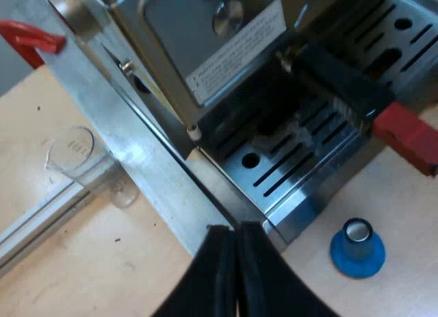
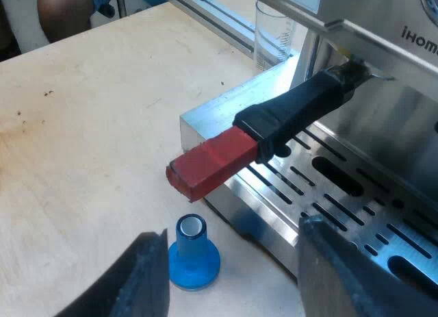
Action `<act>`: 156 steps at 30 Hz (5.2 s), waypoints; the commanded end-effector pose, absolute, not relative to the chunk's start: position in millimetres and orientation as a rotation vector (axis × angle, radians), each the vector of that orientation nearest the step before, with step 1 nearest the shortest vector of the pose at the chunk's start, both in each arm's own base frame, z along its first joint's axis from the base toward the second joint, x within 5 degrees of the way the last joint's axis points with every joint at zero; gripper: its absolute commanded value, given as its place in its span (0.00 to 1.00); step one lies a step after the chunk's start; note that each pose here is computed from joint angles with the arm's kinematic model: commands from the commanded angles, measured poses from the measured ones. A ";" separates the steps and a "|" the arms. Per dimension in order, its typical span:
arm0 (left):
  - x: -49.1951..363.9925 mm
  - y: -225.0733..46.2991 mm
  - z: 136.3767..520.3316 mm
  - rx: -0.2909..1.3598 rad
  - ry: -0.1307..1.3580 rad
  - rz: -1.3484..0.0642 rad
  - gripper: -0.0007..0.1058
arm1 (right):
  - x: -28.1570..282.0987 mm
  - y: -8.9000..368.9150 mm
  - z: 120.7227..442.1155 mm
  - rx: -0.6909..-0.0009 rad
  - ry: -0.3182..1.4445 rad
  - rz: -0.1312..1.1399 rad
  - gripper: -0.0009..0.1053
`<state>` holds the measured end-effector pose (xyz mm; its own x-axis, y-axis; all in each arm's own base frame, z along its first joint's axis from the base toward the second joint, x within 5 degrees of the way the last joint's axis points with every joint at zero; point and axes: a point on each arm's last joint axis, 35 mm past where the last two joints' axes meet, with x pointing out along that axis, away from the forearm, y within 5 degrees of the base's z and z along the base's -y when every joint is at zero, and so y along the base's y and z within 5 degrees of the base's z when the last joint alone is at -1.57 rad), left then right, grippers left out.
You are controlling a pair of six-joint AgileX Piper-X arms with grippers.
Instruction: Put the handle in the coffee machine
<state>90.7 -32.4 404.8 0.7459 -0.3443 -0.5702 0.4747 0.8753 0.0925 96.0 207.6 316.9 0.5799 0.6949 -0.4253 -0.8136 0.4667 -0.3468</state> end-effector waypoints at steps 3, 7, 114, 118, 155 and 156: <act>76.5 -25.0 411.0 0.221 0.517 -0.419 0.01 | 95.9 207.0 322.4 -0.550 0.216 0.937 0.45; 70.3 -21.7 412.9 0.214 0.495 -0.396 0.08 | 95.9 207.0 322.4 -0.550 0.216 0.937 0.45; 16.2 -10.1 316.6 0.052 0.318 -0.332 0.67 | -13.1 -3.4 333.3 -0.256 0.406 0.077 0.77; 19.4 -9.8 315.4 -0.002 0.313 -0.308 0.67 | -1.7 -1.3 330.8 -0.247 0.353 0.102 0.77; 29.2 -9.4 290.0 -0.027 0.416 -0.276 0.67 | 42.0 4.9 246.2 -0.216 0.562 0.175 0.77; 29.2 -9.4 290.0 -0.027 0.416 -0.276 0.67 | 42.0 4.9 246.2 -0.216 0.562 0.175 0.77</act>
